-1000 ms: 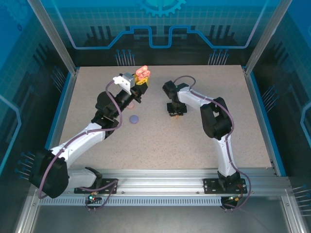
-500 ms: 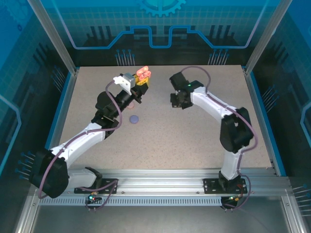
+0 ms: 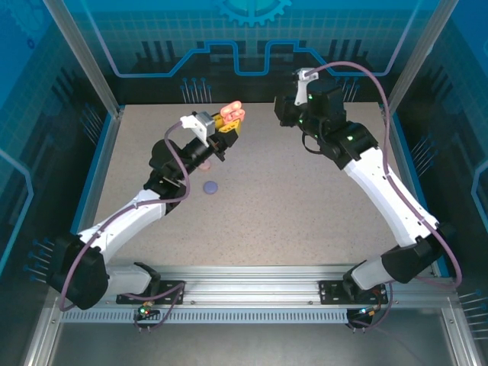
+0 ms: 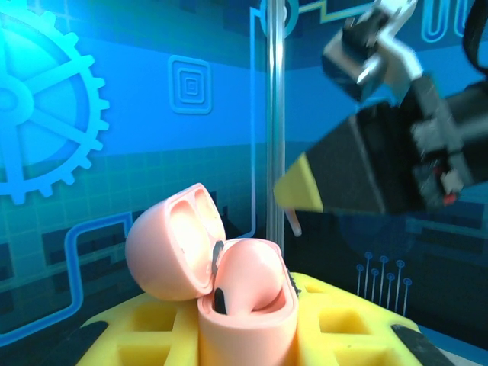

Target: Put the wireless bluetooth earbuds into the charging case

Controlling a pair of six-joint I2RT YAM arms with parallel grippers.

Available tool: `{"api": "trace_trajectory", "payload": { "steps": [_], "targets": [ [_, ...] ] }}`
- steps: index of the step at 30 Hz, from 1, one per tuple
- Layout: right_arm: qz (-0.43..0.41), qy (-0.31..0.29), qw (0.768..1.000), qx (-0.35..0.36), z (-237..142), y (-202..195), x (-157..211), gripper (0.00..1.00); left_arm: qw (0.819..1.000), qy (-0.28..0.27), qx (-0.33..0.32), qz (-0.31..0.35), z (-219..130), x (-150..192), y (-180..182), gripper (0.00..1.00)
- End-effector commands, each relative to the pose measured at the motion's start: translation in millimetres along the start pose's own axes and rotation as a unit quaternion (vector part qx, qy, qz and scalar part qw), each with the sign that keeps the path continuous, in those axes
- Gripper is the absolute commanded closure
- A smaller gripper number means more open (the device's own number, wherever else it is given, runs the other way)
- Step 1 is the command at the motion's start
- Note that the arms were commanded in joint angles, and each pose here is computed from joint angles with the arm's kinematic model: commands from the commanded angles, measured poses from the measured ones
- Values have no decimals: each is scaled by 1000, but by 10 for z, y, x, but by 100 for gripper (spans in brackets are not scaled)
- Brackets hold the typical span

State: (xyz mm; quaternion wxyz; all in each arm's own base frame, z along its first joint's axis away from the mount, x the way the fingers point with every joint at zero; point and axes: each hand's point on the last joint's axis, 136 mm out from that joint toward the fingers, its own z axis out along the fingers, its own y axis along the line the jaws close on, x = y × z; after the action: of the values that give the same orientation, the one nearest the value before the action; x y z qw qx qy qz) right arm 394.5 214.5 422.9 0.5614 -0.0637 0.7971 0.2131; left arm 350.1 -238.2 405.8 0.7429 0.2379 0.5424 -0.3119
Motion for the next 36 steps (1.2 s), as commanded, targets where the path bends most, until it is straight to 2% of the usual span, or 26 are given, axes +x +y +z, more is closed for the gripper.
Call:
{"api": "trace_trajectory", "payload": {
  "steps": [1, 7, 12, 16, 36],
  "targets": [
    [-23, -72, 995, -71, -184, 323, -388, 80, 999, -16, 29, -1, 95, -146, -114, 100],
    [-32, -111, 983, -140, -343, 582, -558, 79, 999, -11, 36, -7, 190, -114, -146, 100],
    [-66, -132, 970, -191, -411, 770, -526, 79, 999, -9, 40, -13, 254, -114, -155, 100],
    [-90, -126, 964, -216, -410, 856, -446, 80, 999, -7, 41, -13, 282, -113, -160, 100],
    [-116, -70, 964, -228, -247, 899, -119, 80, 999, -7, 46, -9, 312, -120, -209, 100]
  ]
}}
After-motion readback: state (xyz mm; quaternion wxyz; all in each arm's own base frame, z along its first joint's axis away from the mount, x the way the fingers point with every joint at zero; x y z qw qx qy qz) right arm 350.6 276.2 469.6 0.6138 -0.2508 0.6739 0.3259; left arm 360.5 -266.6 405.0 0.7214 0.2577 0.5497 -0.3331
